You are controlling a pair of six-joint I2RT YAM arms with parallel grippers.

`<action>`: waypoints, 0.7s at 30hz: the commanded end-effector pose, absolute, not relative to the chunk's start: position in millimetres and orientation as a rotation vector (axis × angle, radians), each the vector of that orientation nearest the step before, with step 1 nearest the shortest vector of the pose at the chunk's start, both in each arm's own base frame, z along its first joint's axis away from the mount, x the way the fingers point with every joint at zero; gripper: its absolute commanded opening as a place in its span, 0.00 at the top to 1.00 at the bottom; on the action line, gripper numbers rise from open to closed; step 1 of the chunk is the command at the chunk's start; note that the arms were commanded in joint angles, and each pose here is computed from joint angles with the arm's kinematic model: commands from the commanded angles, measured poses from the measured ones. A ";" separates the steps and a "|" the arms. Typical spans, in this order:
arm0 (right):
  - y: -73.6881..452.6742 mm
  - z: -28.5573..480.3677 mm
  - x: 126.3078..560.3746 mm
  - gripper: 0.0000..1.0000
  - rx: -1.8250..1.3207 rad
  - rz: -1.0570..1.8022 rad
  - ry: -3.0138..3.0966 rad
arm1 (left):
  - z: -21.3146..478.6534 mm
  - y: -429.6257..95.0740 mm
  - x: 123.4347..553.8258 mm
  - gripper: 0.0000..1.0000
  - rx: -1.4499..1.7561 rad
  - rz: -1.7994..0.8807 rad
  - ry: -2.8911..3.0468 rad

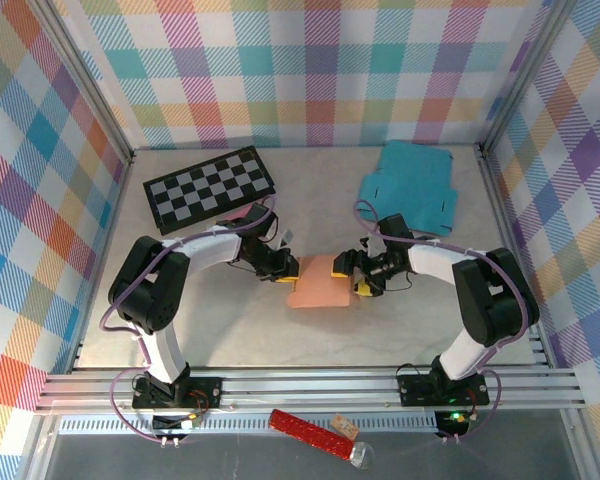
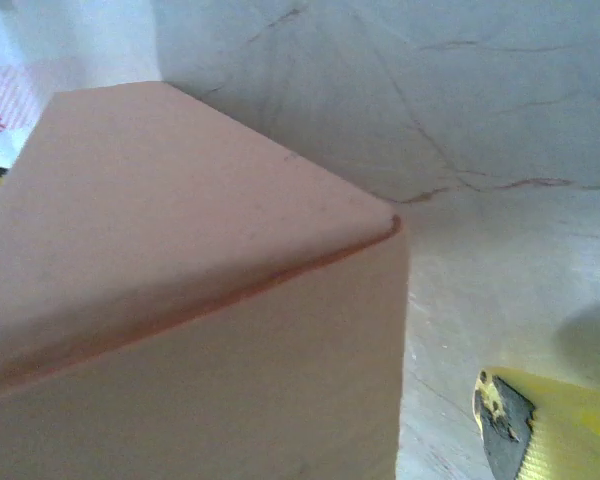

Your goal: Fold the paper box

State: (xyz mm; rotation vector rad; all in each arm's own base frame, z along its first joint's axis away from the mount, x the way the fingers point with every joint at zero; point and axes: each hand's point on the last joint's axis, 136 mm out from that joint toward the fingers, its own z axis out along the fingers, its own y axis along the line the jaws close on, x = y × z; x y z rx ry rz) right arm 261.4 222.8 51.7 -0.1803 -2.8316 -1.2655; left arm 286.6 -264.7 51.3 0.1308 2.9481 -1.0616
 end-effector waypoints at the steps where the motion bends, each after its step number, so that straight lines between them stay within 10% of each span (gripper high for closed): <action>1: 234.6 63.9 269.9 0.13 -0.098 -1.389 -2.798 | 20.8 -236.1 272.1 0.82 0.051 -0.892 3.064; 21: 238.7 74.9 270.2 0.52 -0.374 -1.464 -2.689 | 39.8 -245.6 290.5 0.70 0.033 -0.931 2.989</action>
